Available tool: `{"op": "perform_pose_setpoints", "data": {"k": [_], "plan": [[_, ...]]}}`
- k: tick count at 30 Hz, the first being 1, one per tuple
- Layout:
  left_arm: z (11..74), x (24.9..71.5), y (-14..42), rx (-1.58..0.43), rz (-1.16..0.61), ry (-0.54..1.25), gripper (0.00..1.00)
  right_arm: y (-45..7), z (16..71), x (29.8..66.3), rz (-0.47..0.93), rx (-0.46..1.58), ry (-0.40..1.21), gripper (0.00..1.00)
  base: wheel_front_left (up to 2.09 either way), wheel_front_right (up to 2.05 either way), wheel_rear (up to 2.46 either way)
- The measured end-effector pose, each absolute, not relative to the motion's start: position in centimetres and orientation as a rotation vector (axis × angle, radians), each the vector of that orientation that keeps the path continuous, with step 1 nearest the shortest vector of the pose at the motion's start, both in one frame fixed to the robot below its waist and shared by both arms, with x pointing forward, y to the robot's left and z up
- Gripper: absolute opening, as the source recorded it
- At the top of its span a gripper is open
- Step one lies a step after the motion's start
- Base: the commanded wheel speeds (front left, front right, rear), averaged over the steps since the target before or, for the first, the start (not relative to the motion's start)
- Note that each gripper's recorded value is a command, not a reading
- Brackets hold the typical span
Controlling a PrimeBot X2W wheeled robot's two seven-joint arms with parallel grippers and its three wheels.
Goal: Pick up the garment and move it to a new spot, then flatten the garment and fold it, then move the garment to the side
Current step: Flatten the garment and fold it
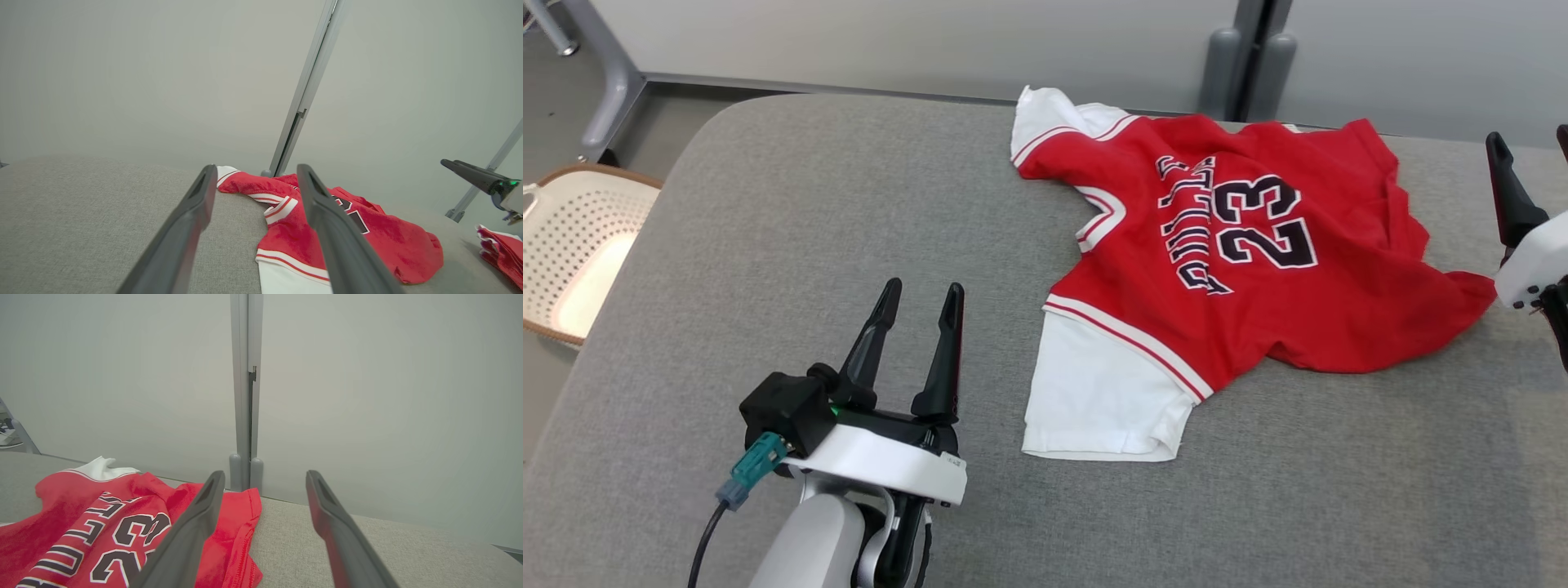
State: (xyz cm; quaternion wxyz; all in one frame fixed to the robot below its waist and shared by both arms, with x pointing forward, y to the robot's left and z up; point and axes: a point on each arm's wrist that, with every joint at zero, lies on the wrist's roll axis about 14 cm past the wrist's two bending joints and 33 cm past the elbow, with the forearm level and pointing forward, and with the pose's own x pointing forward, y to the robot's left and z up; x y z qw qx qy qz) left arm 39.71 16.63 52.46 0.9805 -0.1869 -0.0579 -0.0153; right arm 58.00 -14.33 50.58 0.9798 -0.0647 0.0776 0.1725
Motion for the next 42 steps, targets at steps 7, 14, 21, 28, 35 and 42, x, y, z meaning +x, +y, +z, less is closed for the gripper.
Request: {"op": "perform_pose_setpoints", "data": {"k": [7,14,21,28,35,42], "plan": [[49.8,39.1,14.4,-0.384,-0.080,-0.029,1.00,-19.1,50.0,53.3,0.247,-0.022,0.115,1.00,0.00,0.00,0.00],[46.7,37.9,12.1,-0.380,-0.133,0.080,1.00,-21.3,47.3,47.9,0.142,0.055,0.112,1.00,0.00,0.00,0.00],[45.2,37.2,10.7,-0.382,-0.165,0.139,1.00,-20.6,47.2,46.0,0.124,0.062,0.083,1.00,0.00,0.00,0.00],[41.2,36.2,8.9,-0.343,-0.205,0.286,1.00,-20.3,46.8,45.1,0.108,0.071,0.096,1.00,0.00,0.00,0.00],[37.4,35.4,8.1,-0.252,-0.229,0.447,1.00,-20.5,46.7,44.4,0.090,0.081,0.104,1.00,0.00,0.00,0.00],[36.4,35.9,7.9,-0.249,-0.223,0.496,1.00,-21.2,46.4,43.8,0.070,0.079,0.118,1.00,0.00,0.00,0.00]]}}
